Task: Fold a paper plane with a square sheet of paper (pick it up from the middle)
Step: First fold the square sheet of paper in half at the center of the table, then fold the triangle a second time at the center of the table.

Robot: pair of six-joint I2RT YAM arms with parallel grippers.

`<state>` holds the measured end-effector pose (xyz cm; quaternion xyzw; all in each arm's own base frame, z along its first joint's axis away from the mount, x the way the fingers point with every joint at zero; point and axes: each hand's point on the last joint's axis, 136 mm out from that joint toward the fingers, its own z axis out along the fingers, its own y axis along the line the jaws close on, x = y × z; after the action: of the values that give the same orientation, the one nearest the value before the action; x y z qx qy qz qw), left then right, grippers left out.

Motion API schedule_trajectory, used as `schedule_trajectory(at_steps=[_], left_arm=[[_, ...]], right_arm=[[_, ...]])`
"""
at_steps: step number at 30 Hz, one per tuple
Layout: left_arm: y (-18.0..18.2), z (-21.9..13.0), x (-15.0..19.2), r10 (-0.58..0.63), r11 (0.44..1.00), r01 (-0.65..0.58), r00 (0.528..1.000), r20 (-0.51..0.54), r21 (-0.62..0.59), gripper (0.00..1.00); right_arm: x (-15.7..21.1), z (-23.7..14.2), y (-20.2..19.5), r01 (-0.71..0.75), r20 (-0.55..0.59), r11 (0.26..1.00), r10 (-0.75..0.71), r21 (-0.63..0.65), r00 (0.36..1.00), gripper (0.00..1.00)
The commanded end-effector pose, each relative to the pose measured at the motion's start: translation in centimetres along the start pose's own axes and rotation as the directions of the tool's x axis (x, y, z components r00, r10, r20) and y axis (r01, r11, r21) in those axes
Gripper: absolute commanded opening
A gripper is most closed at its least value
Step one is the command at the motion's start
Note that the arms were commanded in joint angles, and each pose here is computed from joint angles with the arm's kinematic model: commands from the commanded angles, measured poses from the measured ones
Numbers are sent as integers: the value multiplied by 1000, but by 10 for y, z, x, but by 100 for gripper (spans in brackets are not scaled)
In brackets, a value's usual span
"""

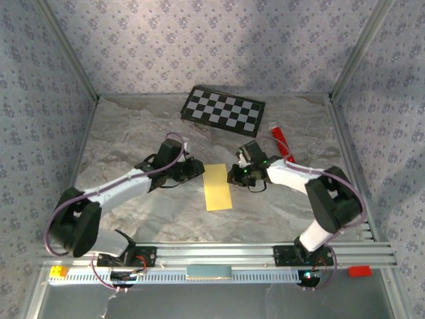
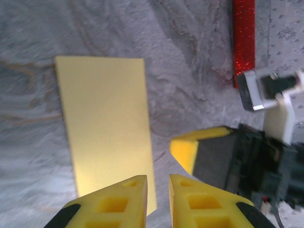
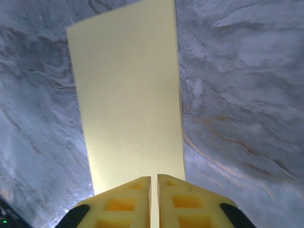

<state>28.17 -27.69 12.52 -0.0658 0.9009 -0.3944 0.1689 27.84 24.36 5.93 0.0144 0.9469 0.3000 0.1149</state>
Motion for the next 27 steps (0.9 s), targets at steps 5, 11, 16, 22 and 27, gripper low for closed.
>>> schedule_trajectory(at_steps=[5, 11, 16, 22, 27], left_arm=[[-3, 41, -13, 33, 999, -33, 996, -88, -8, 18], [15, 69, -22, 6, 999, -12, 992, -127, -49, 16], [33, 81, -27, -5, 994, -9, 991, -130, -107, 15], [52, 93, -17, -29, 993, 10, 985, -168, -114, 15], [88, 97, 5, -66, 982, 30, 979, -193, -185, 14]], right_arm=[[21, -19, -12, -109, -26, 993, 108, -50, 994, 23], [41, -13, -13, -147, -82, 986, 141, -75, 987, 27], [55, -8, -19, -174, -123, 983, 165, -64, 979, 29], [69, -5, -19, -197, -167, 978, 183, -70, 969, 35], [79, -3, -17, -204, -201, 976, 186, -74, 962, 40]])
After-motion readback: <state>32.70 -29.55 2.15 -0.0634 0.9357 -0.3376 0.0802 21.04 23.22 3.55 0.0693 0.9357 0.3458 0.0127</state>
